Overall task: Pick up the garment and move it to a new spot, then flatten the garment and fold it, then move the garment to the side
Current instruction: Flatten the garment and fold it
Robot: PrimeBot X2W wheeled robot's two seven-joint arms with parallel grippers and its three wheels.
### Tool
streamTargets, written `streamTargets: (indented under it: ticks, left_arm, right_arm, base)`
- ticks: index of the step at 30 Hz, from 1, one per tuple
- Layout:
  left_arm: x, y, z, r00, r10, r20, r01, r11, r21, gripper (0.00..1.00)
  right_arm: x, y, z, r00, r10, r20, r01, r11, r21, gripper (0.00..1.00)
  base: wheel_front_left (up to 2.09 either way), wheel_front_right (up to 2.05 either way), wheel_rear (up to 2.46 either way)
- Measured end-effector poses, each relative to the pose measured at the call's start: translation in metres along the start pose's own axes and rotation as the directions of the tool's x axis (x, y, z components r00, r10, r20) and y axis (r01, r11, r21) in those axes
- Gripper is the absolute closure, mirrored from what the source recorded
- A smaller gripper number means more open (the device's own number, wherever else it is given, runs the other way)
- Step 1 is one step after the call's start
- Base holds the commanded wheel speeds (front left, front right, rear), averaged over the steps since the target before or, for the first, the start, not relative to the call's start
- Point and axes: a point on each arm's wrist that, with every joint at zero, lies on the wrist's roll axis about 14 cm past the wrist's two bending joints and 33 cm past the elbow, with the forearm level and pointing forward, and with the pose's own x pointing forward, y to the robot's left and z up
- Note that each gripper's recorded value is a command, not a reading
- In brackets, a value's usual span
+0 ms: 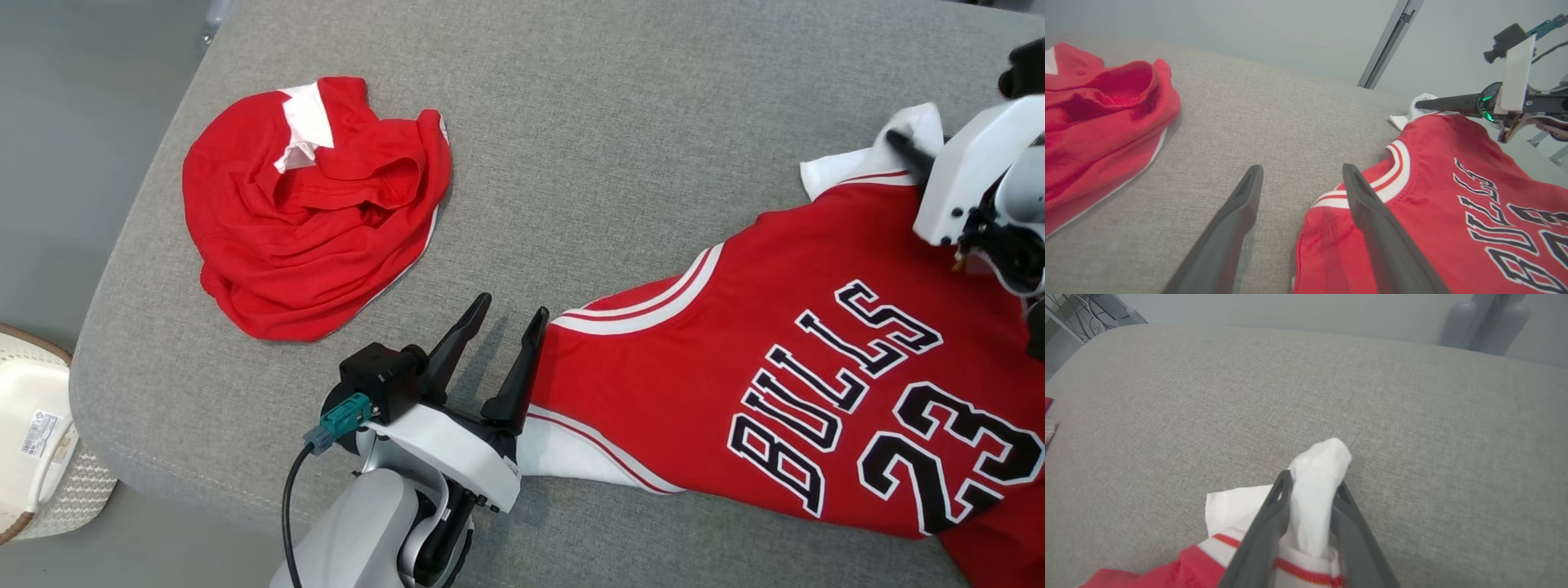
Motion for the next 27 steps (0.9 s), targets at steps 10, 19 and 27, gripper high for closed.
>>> streamTargets:
  ticks: [10,19,27]
  left_arm:
    - [-0.004,0.000,-0.001,1.000,0.005,0.000,-0.005,1.000,-0.012,0.00]
    - [-0.002,-0.003,-0.003,1.000,0.004,-0.008,-0.004,1.000,-0.021,0.00]
    - [0.003,0.000,-0.003,1.000,0.012,-0.009,-0.012,1.000,-0.026,0.00]
  right_arm:
    - [-0.016,0.030,0.107,0.916,0.084,0.393,-0.086,0.996,-0.012,1.00]
    - [-0.030,0.037,0.168,0.761,0.083,0.643,-0.072,0.996,-0.044,1.00]
    - [-0.009,0.043,0.144,0.800,0.097,0.592,-0.036,0.993,-0.114,0.00]
  base:
    - [0.00,0.00,0.00]
    - [0.00,0.00,0.00]
    - [0.00,0.00,0.00]
